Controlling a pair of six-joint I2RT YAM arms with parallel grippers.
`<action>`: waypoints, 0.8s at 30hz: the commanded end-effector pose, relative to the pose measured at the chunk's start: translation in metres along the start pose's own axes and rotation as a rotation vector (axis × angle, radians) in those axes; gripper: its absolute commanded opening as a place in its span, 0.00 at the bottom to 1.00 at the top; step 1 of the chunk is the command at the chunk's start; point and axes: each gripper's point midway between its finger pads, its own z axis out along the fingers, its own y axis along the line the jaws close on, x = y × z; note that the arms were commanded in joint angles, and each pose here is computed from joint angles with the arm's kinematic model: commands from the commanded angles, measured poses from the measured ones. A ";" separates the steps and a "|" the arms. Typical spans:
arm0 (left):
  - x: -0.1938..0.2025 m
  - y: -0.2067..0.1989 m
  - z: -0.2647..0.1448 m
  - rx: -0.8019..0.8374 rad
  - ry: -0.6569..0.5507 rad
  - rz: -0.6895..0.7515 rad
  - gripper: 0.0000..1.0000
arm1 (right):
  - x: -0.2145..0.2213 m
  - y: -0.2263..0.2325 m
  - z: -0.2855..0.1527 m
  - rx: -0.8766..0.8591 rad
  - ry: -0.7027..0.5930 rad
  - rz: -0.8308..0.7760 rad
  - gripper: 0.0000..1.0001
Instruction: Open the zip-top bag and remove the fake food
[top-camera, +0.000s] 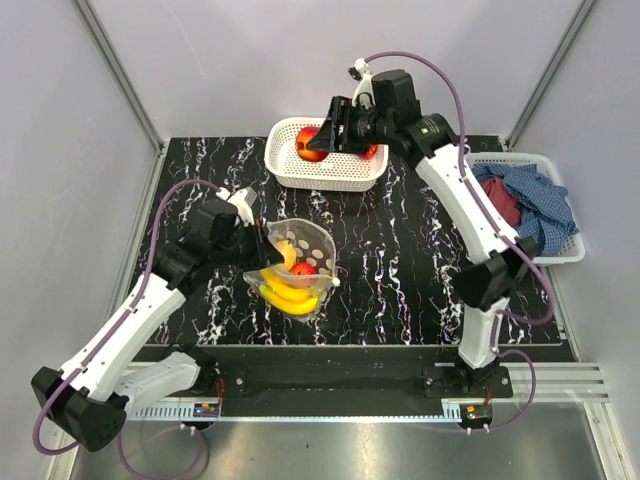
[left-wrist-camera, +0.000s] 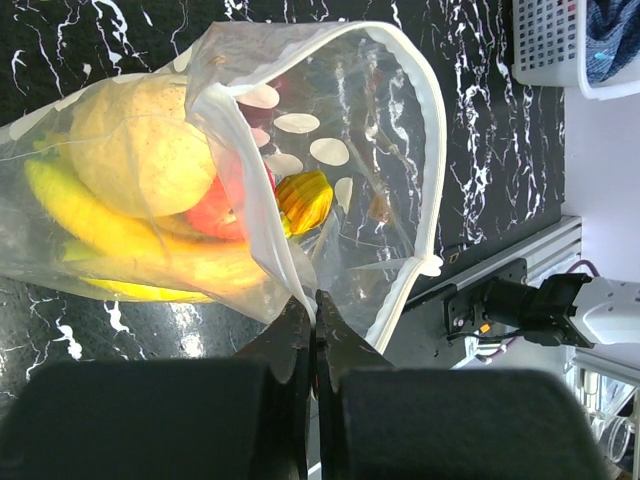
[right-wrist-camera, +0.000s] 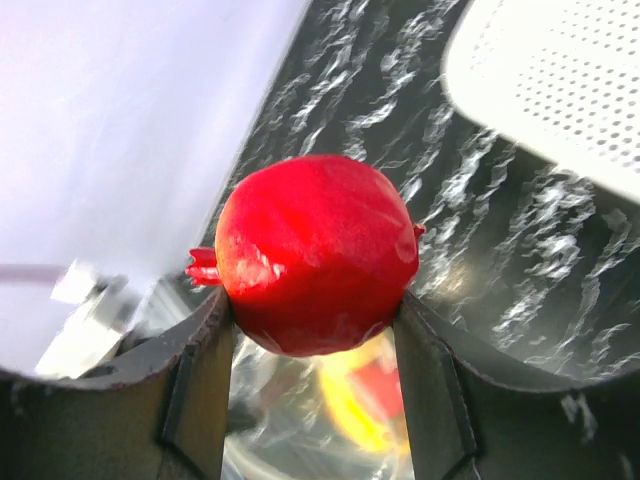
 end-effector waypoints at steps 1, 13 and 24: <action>-0.010 -0.007 0.000 0.029 -0.018 0.061 0.00 | -0.045 -0.045 0.024 0.138 -0.130 -0.105 0.00; -0.013 -0.020 0.002 0.100 0.024 0.208 0.00 | -0.061 -0.239 0.131 0.441 -0.214 -0.064 0.02; -0.008 -0.036 0.003 0.194 0.085 0.263 0.00 | -0.006 -0.328 0.159 0.594 -0.122 -0.032 0.24</action>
